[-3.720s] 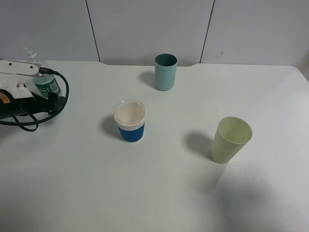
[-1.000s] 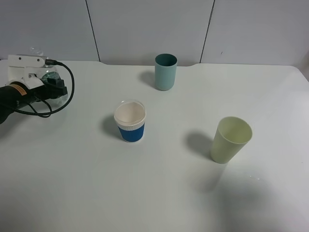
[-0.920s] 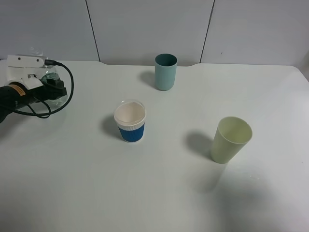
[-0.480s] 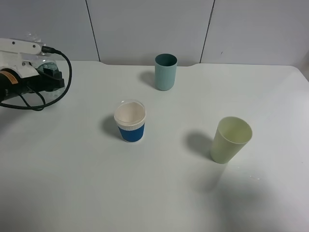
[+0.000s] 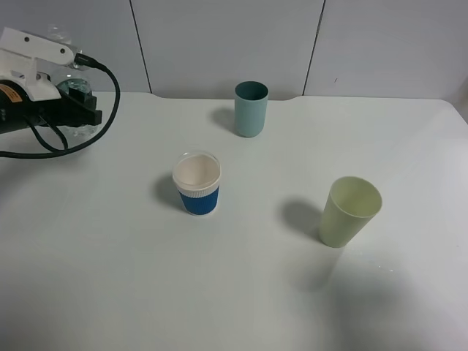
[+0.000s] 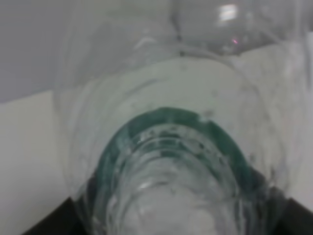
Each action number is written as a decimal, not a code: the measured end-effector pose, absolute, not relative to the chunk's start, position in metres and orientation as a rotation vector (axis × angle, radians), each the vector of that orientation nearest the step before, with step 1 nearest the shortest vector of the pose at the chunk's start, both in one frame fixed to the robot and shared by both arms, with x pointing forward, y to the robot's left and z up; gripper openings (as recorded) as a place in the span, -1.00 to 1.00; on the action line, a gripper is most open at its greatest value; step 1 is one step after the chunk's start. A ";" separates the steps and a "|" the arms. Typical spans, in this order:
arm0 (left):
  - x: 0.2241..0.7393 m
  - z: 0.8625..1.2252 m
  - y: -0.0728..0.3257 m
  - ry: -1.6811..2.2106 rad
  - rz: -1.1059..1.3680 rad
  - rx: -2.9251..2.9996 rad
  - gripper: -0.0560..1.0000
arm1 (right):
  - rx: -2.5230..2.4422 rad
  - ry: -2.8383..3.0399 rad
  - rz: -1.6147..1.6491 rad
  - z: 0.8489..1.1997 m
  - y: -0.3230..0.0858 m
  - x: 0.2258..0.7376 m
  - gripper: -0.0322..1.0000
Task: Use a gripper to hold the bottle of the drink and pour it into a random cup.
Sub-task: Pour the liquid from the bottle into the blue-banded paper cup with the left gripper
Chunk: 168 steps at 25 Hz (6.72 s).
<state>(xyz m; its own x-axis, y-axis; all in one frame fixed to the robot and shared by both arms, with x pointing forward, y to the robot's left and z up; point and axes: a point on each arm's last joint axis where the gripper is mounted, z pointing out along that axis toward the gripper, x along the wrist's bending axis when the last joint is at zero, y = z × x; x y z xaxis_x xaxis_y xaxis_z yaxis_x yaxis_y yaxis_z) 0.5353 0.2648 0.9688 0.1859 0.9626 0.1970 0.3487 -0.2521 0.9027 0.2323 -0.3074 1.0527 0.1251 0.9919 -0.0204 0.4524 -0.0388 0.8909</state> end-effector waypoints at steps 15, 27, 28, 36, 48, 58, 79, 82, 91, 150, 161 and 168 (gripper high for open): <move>0.504 0.989 0.204 0.893 1.234 2.045 0.06 | 1.610 1.438 0.859 1.053 -0.307 0.232 0.29; 0.479 0.984 0.168 0.637 1.313 2.287 0.06 | 1.610 1.438 0.859 1.053 -0.307 0.232 0.29; 0.477 0.983 0.166 0.628 1.322 2.304 0.06 | 1.610 1.438 0.859 1.053 -0.307 0.232 0.29; 0.466 0.982 0.162 0.577 1.412 2.423 0.06 | 1.610 1.438 0.859 1.053 -0.307 0.232 0.29; 0.468 0.990 0.180 0.743 1.650 2.418 0.06 | 1.610 1.438 0.859 1.053 -0.307 0.232 0.29; 0.467 0.979 0.171 0.534 1.689 2.563 0.07 | 1.610 1.438 0.859 1.053 -0.307 0.232 0.29; 0.461 0.962 0.155 0.317 1.664 2.712 0.06 | 1.610 1.438 0.859 1.053 -0.307 0.232 0.29; 0.460 0.960 0.157 0.327 1.647 2.741 0.06 | 1.610 1.438 0.859 1.053 -0.307 0.232 0.29; 0.456 0.956 0.161 0.406 1.575 2.814 0.06 | 1.610 1.438 0.859 1.053 -0.307 0.232 0.29; 0.478 0.967 0.145 0.079 1.856 2.844 0.07 | 1.610 1.438 0.859 1.053 -0.307 0.232 0.29; 0.479 0.968 0.145 0.047 1.875 2.834 0.07 | 1.610 1.438 0.859 1.053 -0.307 0.232 0.29; 0.479 0.969 0.146 0.022 1.897 2.848 0.07 | 1.610 1.438 0.859 1.053 -0.307 0.232 0.29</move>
<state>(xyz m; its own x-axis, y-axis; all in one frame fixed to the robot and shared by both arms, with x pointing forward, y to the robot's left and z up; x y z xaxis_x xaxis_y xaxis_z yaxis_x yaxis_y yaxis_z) 0.4793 0.1455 0.9688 0.3973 -0.1425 0.9065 0.1639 -0.9610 -0.2229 0.2323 -0.3074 1.0527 0.1251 0.9919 -0.0204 0.4524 -0.0388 0.8909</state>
